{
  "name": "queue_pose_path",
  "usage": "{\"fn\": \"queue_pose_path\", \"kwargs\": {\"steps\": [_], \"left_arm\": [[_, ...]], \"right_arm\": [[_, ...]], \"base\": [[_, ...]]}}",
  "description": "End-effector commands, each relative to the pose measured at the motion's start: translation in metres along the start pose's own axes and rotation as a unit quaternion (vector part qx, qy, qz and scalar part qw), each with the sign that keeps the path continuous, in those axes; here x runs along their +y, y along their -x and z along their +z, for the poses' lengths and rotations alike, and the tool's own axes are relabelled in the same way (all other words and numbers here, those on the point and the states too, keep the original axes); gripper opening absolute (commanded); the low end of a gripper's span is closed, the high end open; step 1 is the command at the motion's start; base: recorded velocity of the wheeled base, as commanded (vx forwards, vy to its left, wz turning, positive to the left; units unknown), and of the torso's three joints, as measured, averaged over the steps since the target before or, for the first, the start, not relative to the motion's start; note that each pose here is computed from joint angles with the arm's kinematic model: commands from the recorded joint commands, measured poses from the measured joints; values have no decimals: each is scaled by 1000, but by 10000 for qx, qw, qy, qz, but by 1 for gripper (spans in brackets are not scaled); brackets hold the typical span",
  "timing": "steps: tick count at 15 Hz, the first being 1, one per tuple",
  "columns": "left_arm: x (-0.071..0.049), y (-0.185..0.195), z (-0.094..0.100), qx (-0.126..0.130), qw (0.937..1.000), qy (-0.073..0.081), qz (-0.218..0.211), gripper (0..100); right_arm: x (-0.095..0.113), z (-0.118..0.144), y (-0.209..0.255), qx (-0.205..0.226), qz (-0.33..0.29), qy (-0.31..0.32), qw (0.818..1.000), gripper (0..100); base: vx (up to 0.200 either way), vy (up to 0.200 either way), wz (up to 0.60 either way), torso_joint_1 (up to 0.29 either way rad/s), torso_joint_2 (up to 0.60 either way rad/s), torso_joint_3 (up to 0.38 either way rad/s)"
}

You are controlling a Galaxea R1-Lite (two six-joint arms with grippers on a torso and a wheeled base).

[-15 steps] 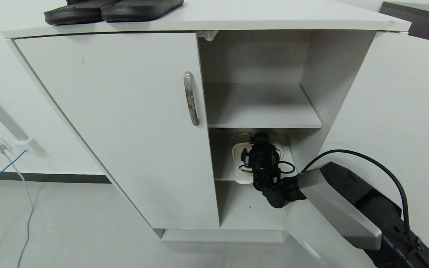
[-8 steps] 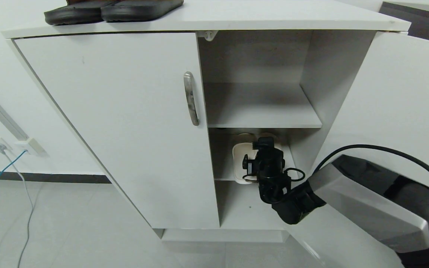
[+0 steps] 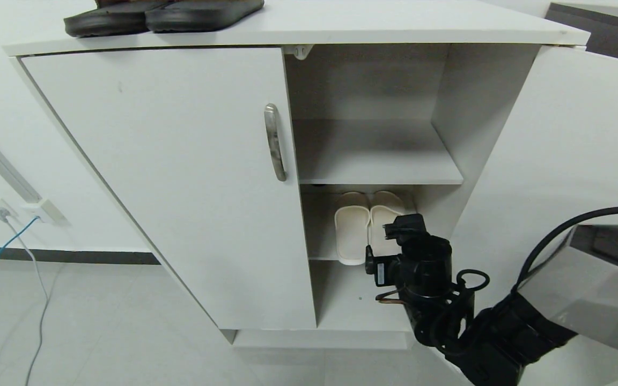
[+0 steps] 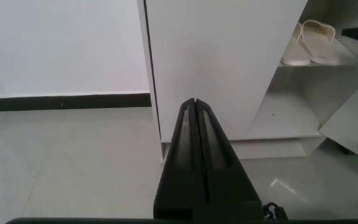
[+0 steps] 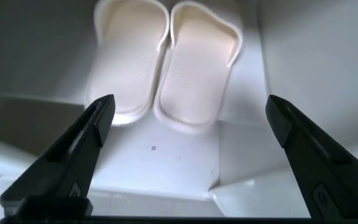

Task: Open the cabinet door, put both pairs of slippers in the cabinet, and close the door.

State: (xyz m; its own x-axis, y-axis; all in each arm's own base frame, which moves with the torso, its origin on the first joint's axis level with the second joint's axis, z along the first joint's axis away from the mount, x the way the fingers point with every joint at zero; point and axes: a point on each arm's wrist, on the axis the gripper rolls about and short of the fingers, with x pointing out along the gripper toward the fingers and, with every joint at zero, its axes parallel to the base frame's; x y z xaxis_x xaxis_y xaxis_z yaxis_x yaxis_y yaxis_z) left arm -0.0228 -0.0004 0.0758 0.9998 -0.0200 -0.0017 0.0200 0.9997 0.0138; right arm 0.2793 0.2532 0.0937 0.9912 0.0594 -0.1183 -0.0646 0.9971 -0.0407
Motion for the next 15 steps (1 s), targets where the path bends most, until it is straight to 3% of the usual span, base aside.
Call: {"fn": "queue_pose_path", "kwargs": {"steps": [1, 10, 15], "left_arm": [[0, 0, 0, -1, 10000, 0, 0, 0], [0, 0, 0, 7, 10000, 8, 0, 0], [0, 0, 0, -1, 10000, 8, 0, 0]], "right_arm": [[-5, 20, 20, -172, 125, -117, 9997, 100], [-3, 15, 31, -83, 279, 1, 9996, 100], [-3, 12, 32, -38, 284, 43, 9996, 100]], "base": [[0, 0, 0, 0, 0, 0], [-200, 0, 0, 3, 4, 3], [0, 0, 0, 0, 0, 0]]}}
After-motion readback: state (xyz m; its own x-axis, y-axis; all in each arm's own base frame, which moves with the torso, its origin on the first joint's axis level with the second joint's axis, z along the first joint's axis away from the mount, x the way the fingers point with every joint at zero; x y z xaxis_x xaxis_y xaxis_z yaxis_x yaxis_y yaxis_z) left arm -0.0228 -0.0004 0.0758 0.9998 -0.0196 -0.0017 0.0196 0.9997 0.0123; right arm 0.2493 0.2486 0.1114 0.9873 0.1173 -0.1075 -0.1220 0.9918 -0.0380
